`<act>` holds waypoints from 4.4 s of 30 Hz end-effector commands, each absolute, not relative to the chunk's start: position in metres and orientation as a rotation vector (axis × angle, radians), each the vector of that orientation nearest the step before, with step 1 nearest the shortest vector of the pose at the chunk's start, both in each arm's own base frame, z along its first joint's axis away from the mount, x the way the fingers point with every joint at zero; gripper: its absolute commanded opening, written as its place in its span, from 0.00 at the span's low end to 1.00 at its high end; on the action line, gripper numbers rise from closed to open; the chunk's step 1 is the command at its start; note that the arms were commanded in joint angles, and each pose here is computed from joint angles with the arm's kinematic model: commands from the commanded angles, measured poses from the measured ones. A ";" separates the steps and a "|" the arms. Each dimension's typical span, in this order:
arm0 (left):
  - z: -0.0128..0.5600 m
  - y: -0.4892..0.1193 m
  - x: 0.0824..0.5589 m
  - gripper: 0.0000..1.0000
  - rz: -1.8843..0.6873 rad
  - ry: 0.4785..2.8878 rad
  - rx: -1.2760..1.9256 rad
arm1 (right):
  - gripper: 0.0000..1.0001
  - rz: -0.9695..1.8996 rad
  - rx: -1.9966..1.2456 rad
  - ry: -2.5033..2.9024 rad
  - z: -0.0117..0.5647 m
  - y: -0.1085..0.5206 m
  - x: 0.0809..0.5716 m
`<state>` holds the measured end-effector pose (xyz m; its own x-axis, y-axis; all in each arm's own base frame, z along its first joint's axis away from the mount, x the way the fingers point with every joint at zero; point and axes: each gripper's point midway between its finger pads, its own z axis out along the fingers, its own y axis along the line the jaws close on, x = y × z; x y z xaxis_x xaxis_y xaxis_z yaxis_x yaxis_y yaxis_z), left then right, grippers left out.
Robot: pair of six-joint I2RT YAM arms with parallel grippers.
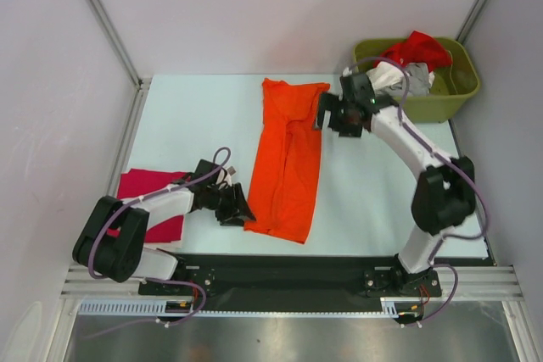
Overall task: Fold and stack the t-shirts
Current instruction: Fold the tshirt
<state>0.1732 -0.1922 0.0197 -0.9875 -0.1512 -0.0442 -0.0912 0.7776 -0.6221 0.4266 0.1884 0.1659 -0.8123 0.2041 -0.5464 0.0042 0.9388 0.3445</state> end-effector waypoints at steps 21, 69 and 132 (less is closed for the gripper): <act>-0.022 -0.172 0.118 0.00 -0.875 2.967 -0.342 | 0.56 1.143 0.026 2.803 0.052 0.259 0.149; 0.154 -0.212 0.269 0.60 -0.829 2.423 -0.044 | 0.64 0.313 0.177 2.378 0.149 0.179 0.425; 0.120 -0.173 0.686 0.67 -0.919 1.986 -0.435 | 0.65 0.433 0.232 2.002 0.119 0.182 0.698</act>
<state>0.6814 -0.1973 0.0476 -0.6066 -0.6223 -0.4948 -0.0095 0.6281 -0.7781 0.6992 0.1866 0.0470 -0.5091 0.3555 -0.7839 0.0069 0.9124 0.4093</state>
